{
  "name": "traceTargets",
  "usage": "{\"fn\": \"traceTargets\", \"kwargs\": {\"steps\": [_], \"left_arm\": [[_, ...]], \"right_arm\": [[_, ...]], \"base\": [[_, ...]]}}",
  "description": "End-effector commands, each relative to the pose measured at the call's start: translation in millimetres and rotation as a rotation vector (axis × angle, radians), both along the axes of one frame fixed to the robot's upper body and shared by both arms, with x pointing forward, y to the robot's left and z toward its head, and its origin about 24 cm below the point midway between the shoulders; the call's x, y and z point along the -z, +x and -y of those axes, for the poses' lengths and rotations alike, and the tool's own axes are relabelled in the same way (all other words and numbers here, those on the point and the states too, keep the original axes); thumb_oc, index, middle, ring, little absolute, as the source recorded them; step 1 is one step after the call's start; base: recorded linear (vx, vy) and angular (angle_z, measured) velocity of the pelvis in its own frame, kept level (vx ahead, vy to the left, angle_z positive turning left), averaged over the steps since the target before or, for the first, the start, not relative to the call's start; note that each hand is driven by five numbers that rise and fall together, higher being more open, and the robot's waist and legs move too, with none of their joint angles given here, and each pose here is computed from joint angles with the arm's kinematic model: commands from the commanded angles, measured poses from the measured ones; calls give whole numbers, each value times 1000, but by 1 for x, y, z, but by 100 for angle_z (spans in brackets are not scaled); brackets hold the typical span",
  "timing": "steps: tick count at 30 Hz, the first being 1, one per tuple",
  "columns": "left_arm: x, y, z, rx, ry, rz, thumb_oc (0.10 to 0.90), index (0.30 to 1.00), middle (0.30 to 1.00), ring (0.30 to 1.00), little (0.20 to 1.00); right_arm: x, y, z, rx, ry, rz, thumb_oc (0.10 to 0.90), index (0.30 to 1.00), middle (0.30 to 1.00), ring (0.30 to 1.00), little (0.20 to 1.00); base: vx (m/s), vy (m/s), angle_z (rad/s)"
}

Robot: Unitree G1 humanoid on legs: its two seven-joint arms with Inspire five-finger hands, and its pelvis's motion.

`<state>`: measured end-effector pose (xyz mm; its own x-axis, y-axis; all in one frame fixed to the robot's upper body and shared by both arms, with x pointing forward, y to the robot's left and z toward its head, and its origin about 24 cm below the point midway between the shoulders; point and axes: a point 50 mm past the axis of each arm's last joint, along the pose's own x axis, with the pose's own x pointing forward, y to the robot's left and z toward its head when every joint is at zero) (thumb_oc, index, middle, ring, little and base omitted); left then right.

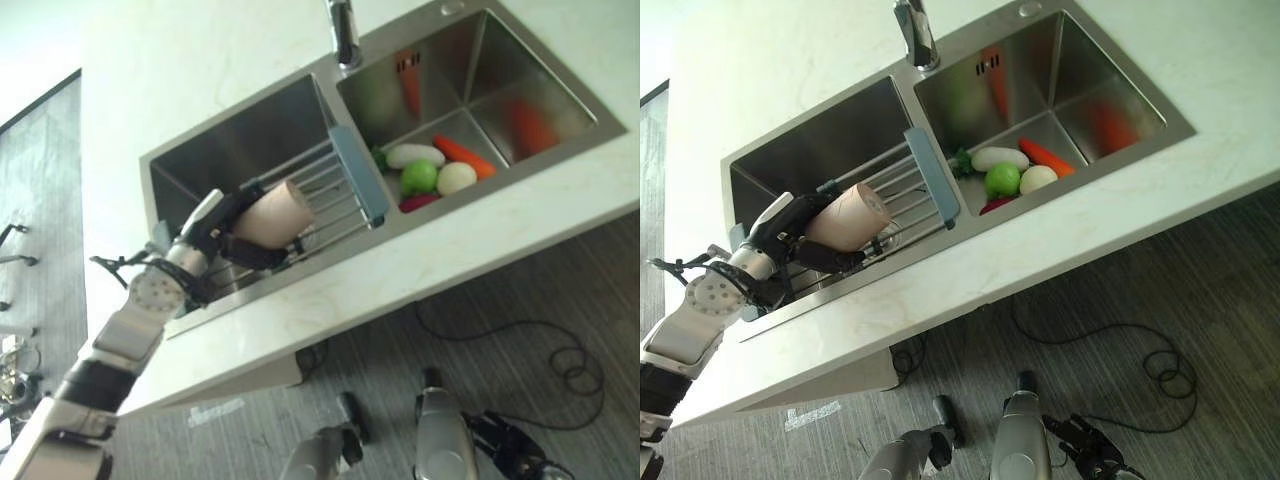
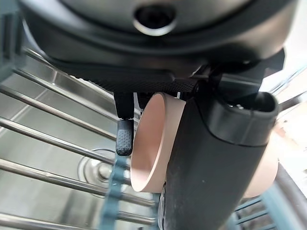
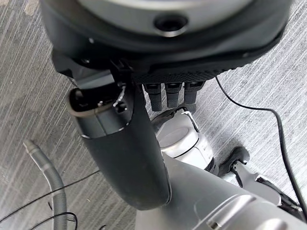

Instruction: Place the dishes in the dishwasher.

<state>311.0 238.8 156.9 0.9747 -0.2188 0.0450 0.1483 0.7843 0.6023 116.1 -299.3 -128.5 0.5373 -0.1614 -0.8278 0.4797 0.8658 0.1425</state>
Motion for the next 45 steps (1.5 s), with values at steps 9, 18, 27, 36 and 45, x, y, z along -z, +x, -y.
{"fn": "traceTargets", "kwargs": {"steps": [9,18,27,36,45], "left_arm": [[-70,-25,-21,-128,-114,497,400,300,300,300,300],[-61,-59,-65,-409,-118,650,400,300,300,300,300],[-23,-75,-93,-574,-252,661,400,300,300,300,300],[-11,-81,-89,-577,-228,575,400,300,300,300,300],[-7,-58,-66,-402,-97,520,400,300,300,300,300]], "right_arm": [[16,-31,-17,-109,11,-126,800,900,900,900,900],[20,-30,-25,-274,-7,-234,800,900,900,900,900],[21,-40,-15,-3,-43,-256,800,900,900,900,900],[23,-23,-30,-99,-101,-234,800,900,900,900,900],[21,-14,-38,-80,-72,-171,800,900,900,900,900]], "base": [[-3,-42,25],[-16,-104,27],[-286,76,121],[-110,420,138],[141,188,73]]}}
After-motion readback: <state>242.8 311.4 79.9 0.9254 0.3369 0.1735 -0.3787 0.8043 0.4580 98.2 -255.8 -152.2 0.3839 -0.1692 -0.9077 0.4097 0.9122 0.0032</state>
